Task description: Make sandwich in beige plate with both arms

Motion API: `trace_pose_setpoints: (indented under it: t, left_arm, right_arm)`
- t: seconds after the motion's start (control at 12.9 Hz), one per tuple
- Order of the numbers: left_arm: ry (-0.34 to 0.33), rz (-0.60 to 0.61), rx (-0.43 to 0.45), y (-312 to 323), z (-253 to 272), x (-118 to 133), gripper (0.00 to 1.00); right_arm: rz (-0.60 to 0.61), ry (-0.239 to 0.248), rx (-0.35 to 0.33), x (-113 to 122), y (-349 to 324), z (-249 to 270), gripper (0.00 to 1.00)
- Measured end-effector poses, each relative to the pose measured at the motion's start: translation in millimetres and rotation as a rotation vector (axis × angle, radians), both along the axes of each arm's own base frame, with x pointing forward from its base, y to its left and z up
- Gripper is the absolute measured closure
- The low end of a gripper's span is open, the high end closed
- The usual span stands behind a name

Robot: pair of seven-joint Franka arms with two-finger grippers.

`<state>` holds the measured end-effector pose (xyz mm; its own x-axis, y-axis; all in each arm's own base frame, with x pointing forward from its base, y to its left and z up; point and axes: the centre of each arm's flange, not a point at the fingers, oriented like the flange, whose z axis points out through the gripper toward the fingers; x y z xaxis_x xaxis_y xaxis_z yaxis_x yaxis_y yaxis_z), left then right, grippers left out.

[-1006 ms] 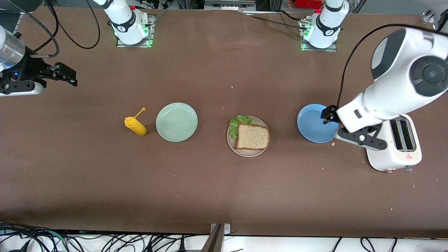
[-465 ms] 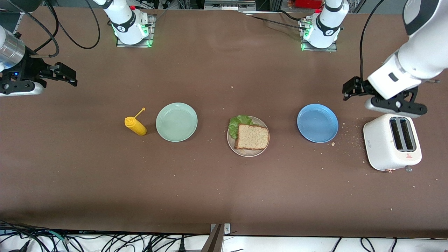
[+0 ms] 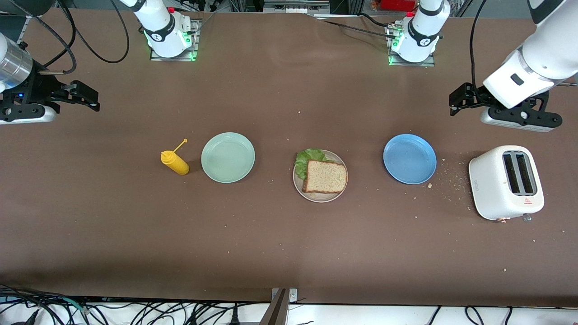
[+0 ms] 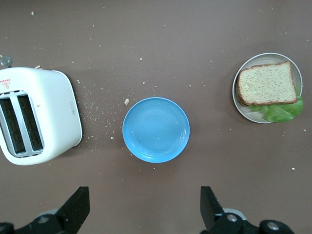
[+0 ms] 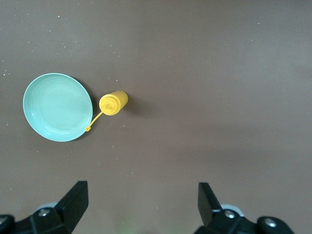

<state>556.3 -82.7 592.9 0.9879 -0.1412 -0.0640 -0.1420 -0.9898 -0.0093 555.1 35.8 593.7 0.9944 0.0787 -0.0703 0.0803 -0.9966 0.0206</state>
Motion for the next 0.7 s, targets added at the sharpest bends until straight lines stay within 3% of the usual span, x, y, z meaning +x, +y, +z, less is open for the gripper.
trace_pose_setpoints:
  t: [0.7]
  left_arm:
    - [0.007, -0.001, -0.001, -1.0, -3.6, 0.9, 0.0]
  right_arm:
    - [0.0, 0.0, 0.0, 0.0, 0.0, 0.0, 0.0]
